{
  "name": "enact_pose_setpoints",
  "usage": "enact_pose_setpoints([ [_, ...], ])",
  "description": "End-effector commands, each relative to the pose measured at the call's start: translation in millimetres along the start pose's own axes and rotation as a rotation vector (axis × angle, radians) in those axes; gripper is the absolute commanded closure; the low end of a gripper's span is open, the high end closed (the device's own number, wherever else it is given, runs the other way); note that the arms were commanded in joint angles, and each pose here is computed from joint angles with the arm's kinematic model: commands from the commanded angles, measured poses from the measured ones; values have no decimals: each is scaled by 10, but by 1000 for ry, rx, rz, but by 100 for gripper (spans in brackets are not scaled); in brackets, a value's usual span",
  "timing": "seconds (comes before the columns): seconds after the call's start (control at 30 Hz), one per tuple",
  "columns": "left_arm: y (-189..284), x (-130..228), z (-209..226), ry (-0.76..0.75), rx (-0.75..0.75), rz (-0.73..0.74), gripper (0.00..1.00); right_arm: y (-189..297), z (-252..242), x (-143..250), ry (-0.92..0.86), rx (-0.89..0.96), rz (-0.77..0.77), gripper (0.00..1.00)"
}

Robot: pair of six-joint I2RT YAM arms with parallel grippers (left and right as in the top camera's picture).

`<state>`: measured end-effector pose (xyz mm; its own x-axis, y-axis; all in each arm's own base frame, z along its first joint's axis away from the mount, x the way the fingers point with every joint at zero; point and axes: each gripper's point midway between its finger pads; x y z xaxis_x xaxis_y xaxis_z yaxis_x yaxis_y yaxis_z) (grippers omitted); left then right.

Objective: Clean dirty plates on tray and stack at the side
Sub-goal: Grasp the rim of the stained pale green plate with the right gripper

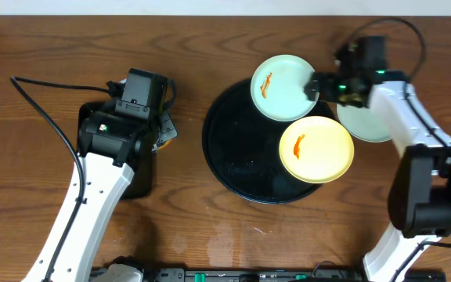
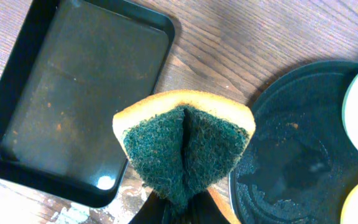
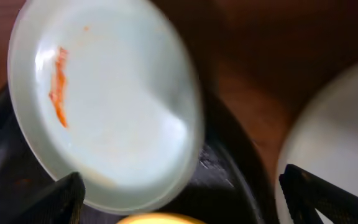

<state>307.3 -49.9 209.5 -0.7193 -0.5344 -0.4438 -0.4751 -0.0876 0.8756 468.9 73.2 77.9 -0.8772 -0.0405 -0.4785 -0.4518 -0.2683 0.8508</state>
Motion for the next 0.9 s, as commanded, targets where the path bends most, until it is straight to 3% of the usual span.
enact_pose_setpoints([
  [0.0, 75, -59, -12, -3, 17, -22, 92, -66, -61, -63, 45, 161, -26, 1],
  [0.2, 75, -59, -12, -3, 17, -22, 92, -115, -69, -47, -11, 168, -26, 2],
  [0.3, 75, -60, -13, -3, 18, -22, 92, -216, -14, 50, -54, 127, 10, 19],
  [0.4, 75, -59, -12, -3, 17, -22, 92, -344, 105, 146, -103, 66, 46, 20],
  [0.6, 74, -46, 1, -5, 12, -17, 92, -435, 48, 222, -127, 130, 65, 26],
  [0.77, 74, -49, -2, -7, 13, -18, 92, -447, 100, 230, -125, 107, 69, 48],
  [0.87, 76, -56, -9, -6, 16, -21, 92, -479, 145, 270, -116, 104, 83, 50],
])
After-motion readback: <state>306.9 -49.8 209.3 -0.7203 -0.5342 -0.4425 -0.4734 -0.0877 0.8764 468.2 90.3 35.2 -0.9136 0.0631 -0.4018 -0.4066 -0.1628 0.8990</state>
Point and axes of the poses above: each gripper's point midway between its finger pads, its own y axis back along the fingers, its own z axis along the line the jaws close on, x = y × z, and after that the axes turned 9 degrees about y, right-handed
